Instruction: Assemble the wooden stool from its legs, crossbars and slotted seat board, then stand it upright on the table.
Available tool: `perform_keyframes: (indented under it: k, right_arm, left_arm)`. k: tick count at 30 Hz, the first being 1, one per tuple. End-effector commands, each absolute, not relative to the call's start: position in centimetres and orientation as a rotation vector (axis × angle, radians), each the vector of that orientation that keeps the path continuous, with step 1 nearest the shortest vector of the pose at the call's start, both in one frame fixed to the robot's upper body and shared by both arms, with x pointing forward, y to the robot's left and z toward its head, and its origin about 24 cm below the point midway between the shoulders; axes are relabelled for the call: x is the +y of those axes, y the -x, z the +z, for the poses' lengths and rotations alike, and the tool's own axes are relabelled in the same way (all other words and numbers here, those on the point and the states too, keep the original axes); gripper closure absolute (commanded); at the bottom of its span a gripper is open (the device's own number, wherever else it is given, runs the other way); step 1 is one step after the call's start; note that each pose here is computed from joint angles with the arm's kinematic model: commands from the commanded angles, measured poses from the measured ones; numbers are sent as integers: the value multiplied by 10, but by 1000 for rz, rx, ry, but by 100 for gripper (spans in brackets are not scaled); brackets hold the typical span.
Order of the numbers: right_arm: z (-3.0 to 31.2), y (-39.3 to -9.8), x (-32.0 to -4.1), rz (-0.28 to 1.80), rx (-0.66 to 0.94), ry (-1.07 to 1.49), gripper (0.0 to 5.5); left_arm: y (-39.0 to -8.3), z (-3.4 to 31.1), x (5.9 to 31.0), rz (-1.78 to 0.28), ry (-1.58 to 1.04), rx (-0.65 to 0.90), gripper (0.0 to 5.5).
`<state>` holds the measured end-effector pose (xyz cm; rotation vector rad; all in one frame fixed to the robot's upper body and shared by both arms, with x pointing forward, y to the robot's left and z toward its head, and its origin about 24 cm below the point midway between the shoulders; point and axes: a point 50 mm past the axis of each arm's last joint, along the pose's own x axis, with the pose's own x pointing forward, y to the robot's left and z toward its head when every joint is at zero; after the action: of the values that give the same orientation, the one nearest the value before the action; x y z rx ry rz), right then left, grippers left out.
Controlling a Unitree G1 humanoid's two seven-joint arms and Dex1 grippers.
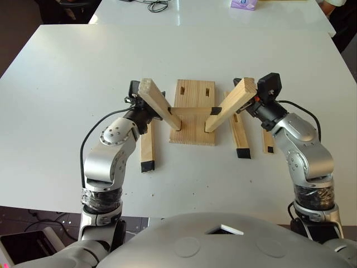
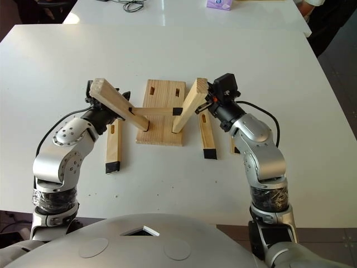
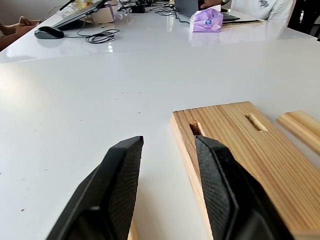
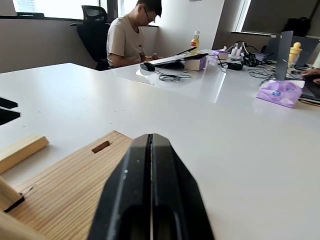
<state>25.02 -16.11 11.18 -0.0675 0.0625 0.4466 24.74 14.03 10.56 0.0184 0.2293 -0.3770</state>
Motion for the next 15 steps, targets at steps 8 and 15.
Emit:
perform_keyframes:
  k: [8, 15]
  right_arm:
    - [114, -219, -180, 16, 55, -85, 416]
    - [112, -212, -173, -40, 63, -129, 356]
  left_arm:
    - [-250, 99, 179, -263, -145, 198, 359]
    - [-243, 102, 193, -159, -106, 160, 359]
